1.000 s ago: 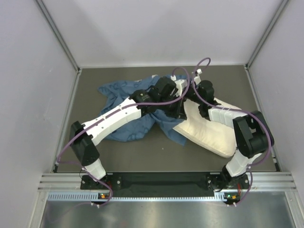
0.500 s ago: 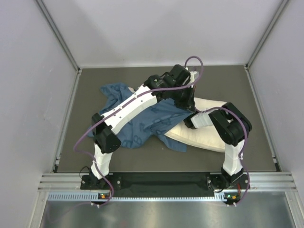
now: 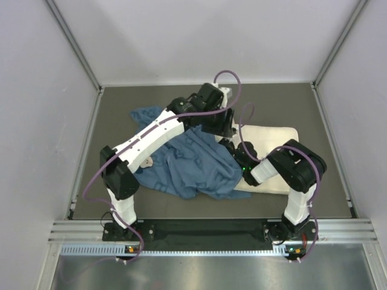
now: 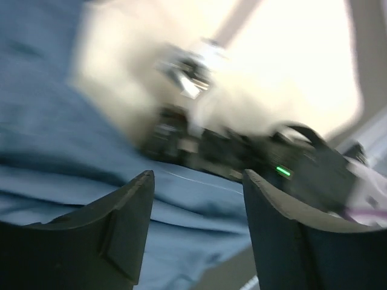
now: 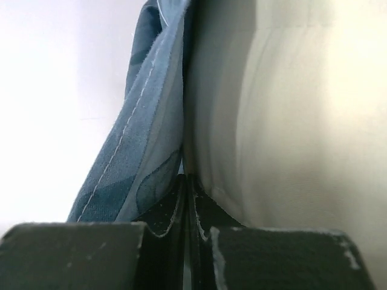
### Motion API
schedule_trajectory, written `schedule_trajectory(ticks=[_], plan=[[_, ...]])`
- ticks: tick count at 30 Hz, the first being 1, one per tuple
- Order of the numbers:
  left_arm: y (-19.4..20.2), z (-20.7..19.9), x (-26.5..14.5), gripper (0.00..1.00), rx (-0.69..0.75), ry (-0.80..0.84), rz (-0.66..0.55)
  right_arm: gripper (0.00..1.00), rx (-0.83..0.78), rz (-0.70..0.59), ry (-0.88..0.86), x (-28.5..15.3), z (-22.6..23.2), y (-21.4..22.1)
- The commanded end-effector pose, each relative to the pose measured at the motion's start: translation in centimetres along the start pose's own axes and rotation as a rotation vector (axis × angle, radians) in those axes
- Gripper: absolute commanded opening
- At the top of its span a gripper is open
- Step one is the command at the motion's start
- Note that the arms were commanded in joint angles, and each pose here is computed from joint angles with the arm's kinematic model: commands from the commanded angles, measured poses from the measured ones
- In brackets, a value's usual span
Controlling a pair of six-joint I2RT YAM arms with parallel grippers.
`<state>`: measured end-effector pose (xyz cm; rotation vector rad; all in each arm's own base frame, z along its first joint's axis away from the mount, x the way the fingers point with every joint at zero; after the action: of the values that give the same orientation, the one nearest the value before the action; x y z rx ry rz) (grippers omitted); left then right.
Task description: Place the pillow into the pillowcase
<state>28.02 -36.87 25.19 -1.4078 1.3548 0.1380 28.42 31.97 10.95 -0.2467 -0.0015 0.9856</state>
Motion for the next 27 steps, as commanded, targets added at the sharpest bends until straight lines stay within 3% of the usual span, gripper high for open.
schedule_trajectory(ticks=[1, 6, 11, 17, 22, 27], plan=[[-3.0, 4.4, -3.0, 0.66, 0.031, -0.210, -0.126, 0.00, -0.062, -0.008, -0.118, -0.9, 1.8, 1.5], [-2.3, 6.8, -1.5, 0.71, 0.020, -0.295, -0.083, 0.00, -0.067, -0.009, -0.104, -1.1, 0.8, 2.9], [-1.6, 7.0, 0.8, 0.71, 0.006, -0.271, -0.044, 0.00, -0.072, -0.013, -0.100, -1.2, 0.4, 3.1], [0.7, 4.8, -0.2, 0.71, -0.012, -0.178, 0.016, 0.00, -0.096, -0.018, -0.085, -1.1, 0.2, 2.9], [2.7, 1.5, -2.0, 0.72, -0.003, -0.101, -0.022, 0.00, -0.112, -0.017, -0.074, -0.5, 0.3, 2.6], [5.0, 1.5, -0.7, 0.73, -0.010, -0.114, 0.011, 0.00, -0.135, -0.020, -0.069, -0.2, 0.7, 2.4]])
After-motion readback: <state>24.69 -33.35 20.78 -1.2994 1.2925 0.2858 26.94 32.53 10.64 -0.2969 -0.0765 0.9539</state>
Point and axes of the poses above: each gripper's point midway between its finger pads, its own x axis out along the fingers, its own z axis along the line the jaws close on, y = z × x, the point moved 2 cm from there along -x, back along the fingers, and after that the axes turned 4 degrees about x, right-handed, at the moved point
